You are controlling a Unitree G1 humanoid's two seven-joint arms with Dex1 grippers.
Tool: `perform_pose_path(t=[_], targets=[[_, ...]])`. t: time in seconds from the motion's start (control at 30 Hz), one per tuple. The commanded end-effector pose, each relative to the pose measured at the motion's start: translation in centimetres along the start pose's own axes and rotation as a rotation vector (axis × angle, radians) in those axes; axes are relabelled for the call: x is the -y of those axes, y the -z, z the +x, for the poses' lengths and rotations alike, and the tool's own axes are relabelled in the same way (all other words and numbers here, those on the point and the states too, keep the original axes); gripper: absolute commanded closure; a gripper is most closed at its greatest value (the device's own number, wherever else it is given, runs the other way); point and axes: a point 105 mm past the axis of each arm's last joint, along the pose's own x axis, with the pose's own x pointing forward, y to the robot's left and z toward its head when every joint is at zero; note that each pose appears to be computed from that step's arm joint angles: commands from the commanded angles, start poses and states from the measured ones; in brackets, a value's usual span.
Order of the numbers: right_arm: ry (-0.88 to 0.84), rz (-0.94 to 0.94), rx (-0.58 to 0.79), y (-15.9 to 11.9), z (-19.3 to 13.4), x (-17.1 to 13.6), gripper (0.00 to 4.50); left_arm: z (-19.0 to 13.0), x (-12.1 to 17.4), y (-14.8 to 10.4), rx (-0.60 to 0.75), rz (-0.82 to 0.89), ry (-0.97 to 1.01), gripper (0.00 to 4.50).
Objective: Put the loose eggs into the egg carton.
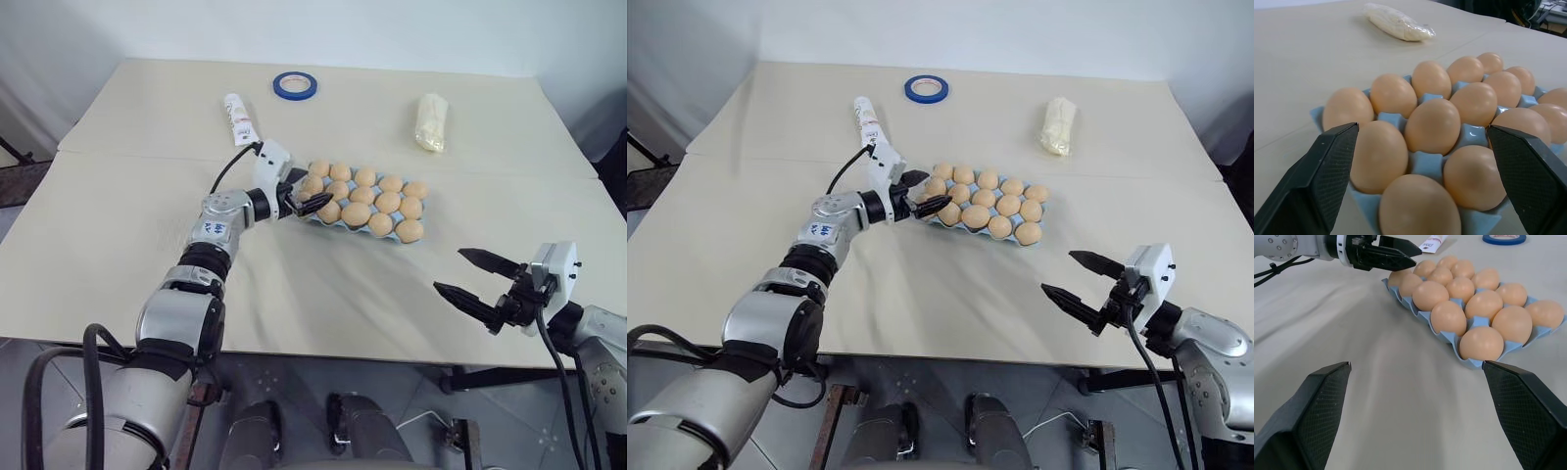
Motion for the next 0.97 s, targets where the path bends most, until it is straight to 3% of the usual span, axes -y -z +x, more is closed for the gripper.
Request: perform_pose_path(t=[0.03, 0.2, 0.57, 0.97], targets=[[-0.036, -0.043, 0.028, -1.2, 0.5, 0.0, 0.00, -1.4, -1.6, -3.6, 0.078, 0.134, -0.051, 0.02], [-0.091, -0.062, 0.029, -1.8, 1.2, 0.2, 0.00, -5.2, -1.5, -4.3, 0.097, 0.175, 0.035, 0.02], [-0.248, -0.081, -0.033, -2.3, 3.0, 1.7, 0.00, -16.0, 0.3, -0.7, 0.016, 0.089, 0.121, 0.02], [-0.313, -0.074, -0.043, -1.9, 4.6, 2.0, 0.00, -18.1, 0.0, 0.8, -0.014, 0.094, 0.063, 0.02]])
